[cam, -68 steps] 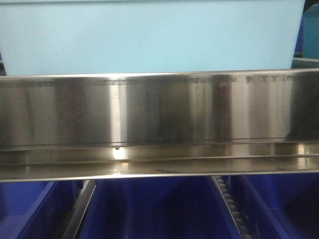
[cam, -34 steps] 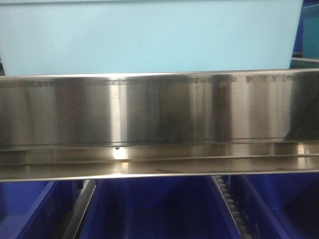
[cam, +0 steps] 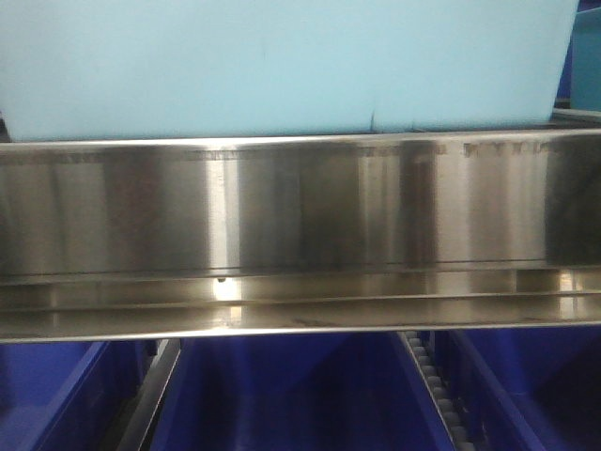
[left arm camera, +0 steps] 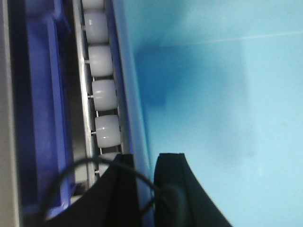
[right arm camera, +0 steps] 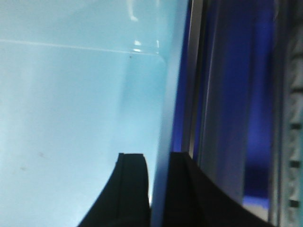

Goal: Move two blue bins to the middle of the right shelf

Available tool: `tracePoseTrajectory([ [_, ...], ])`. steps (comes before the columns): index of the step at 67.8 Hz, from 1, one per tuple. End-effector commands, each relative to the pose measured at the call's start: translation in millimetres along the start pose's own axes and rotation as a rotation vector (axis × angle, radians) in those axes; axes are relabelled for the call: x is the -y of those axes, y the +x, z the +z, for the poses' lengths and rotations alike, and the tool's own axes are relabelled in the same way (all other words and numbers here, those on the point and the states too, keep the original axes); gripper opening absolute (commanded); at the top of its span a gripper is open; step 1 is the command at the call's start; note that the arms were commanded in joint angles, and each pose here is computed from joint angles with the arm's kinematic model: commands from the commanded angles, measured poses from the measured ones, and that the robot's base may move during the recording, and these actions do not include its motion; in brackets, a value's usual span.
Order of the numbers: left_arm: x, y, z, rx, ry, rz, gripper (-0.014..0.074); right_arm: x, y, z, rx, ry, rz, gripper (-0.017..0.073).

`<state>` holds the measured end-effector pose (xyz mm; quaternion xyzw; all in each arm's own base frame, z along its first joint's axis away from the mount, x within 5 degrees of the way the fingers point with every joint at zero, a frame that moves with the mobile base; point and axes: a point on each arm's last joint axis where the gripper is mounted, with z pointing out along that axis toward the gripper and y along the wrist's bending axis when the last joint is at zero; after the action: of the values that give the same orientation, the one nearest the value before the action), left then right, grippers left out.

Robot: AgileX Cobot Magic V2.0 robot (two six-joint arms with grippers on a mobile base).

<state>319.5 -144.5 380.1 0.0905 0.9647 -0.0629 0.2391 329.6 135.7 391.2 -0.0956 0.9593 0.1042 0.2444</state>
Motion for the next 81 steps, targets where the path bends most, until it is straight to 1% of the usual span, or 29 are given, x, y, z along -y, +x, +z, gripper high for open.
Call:
tracePoseTrajectory([
  [1,-1.1,3,-39,0.107,0.034,0.002,-0.0111,0.6,-5,-47,0.165,0.016,-0.031,-0.0151],
  [11,0.4,2,-82,0.324,0.122,-0.014,-0.0111,-1.1,-8,-91,0.315,0.011,-0.042,-0.0151],
  [22,-2.0,5,-123,0.529,0.173,-0.018,-0.0111,-2.9,-7,-121,0.423,-0.009,-0.046,-0.0151],
  [28,-2.9,6,-136,0.593,0.188,-0.019,-0.0111,-3.1,-6,-128,0.452,-0.014,-0.047,-0.0151],
  [44,-2.6,4,-140,0.634,0.198,-0.020,-0.0111,-2.6,-4,-127,0.427,-0.009,-0.046,-0.0151],
  [51,-2.6,3,-146,0.629,0.197,-0.020,-0.0111,-2.6,-4,-127,0.427,-0.009,-0.046,-0.0151],
  [62,-4.4,-2,-148,0.631,0.159,-0.008,-0.0111,-2.6,-4,-127,0.427,-0.009,-0.046,-0.0151],
  [81,-4.5,-2,-148,0.631,0.155,-0.006,-0.0111,-2.6,-4,-127,0.426,-0.009,-0.046,-0.0151],
])
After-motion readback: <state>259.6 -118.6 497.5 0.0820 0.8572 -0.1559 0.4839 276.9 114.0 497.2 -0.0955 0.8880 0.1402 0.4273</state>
